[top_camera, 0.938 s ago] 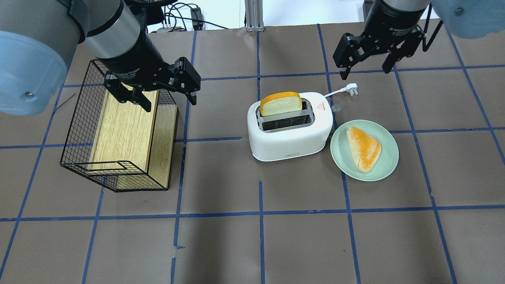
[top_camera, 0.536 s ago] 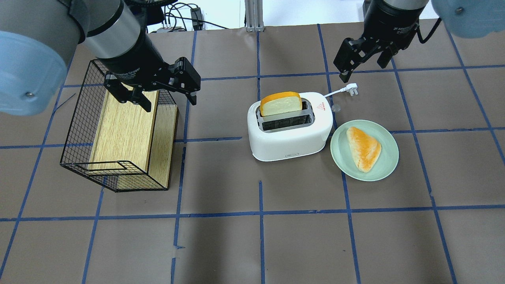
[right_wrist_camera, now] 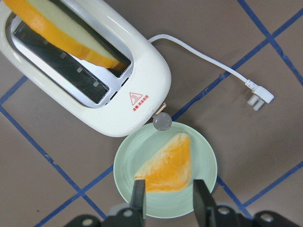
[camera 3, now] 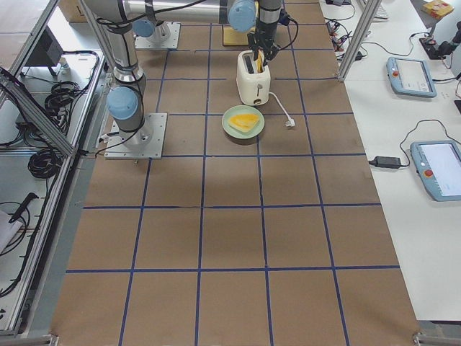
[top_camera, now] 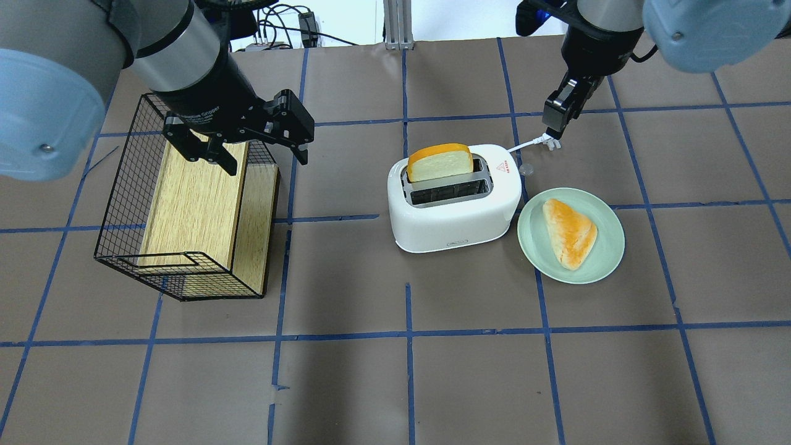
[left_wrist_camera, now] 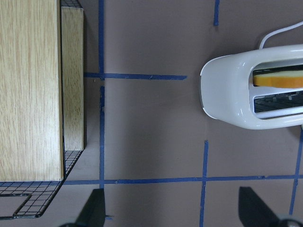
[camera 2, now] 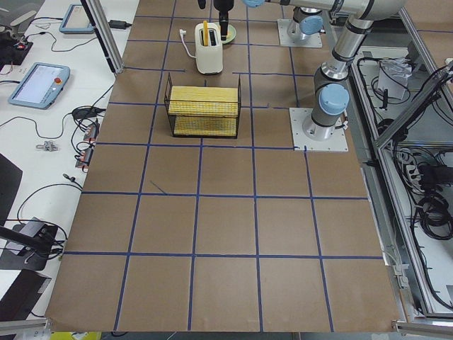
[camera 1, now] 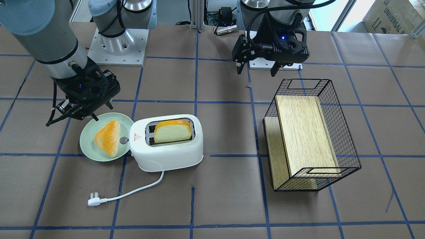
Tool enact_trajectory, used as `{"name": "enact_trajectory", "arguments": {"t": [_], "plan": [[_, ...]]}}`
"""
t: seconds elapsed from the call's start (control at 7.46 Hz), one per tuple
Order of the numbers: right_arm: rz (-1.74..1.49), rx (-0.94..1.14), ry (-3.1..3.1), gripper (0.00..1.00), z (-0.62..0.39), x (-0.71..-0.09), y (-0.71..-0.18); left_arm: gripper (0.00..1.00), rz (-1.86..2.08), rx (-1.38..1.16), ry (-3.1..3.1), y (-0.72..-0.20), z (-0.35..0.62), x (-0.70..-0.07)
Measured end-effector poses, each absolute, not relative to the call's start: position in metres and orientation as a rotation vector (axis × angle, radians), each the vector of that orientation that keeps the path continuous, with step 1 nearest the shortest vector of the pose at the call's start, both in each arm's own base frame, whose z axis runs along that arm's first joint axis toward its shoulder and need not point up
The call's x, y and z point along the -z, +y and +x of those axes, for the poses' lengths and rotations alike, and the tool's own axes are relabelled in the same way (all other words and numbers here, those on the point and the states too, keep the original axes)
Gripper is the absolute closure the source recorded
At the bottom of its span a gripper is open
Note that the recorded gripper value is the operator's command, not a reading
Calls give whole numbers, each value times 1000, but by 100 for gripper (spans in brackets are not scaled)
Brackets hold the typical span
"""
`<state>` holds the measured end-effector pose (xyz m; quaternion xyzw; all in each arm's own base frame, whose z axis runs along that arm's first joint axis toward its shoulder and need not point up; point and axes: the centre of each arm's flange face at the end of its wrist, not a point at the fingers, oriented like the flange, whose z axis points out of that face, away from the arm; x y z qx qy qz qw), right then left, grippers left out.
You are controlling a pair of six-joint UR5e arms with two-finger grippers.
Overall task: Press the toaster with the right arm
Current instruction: 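Lower the right gripper onto the toaster lever beside the green plate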
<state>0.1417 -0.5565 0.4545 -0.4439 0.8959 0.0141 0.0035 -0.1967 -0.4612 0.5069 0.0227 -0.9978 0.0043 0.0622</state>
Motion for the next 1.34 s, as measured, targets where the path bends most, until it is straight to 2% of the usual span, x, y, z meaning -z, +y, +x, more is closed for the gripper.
{"name": "enact_trajectory", "arguments": {"t": [0.54, 1.34], "plan": [[-2040, 6, 2410, 91, 139, -421, -584, 0, 69, -13, -3016, -461, -197, -507], [-2168, -69, 2222, 91, 140, -359, -574, 0, 69, -13, -3016, -461, -197, -507]]}}
